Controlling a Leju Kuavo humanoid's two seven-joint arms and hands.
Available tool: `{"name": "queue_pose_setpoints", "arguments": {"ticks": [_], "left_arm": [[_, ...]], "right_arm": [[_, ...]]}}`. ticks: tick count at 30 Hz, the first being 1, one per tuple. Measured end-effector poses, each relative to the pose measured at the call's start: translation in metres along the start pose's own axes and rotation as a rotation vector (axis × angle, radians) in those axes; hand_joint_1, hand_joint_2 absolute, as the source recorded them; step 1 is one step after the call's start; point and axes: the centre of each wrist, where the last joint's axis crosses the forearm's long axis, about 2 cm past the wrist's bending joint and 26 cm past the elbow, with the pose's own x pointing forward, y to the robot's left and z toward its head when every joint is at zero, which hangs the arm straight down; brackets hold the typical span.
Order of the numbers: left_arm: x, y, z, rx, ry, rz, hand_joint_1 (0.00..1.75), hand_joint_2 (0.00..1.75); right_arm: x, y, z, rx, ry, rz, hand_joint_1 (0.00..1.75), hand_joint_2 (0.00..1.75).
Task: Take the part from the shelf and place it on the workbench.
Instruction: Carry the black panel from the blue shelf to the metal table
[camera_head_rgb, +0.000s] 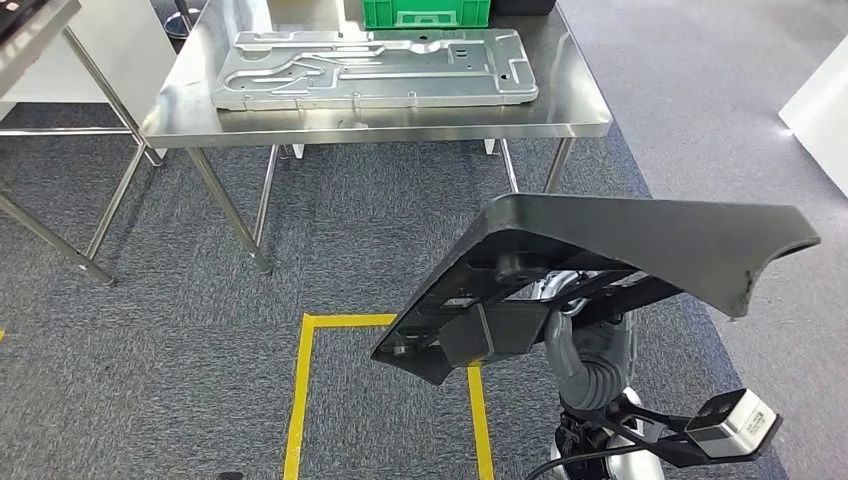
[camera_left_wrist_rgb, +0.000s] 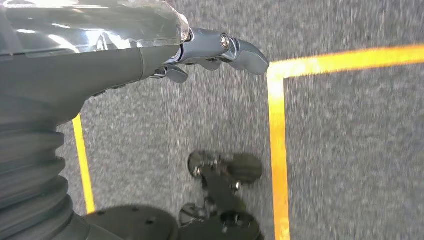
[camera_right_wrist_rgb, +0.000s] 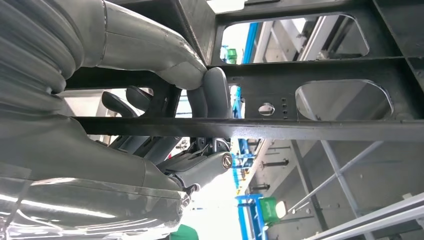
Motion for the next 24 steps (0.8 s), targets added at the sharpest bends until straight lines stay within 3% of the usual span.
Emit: {"name": "queue_pose_setpoints", "arguments": {"ticks": [24], "left_arm": [[-0.0057, -0.0012, 0.0025, 0.009, 0.025, 0.024, 0.0, 1.75]], "right_arm": [[-0.0013, 0.0036, -0.0056, 0.023, 0.013, 0.054, 1.75, 1.75]]}}
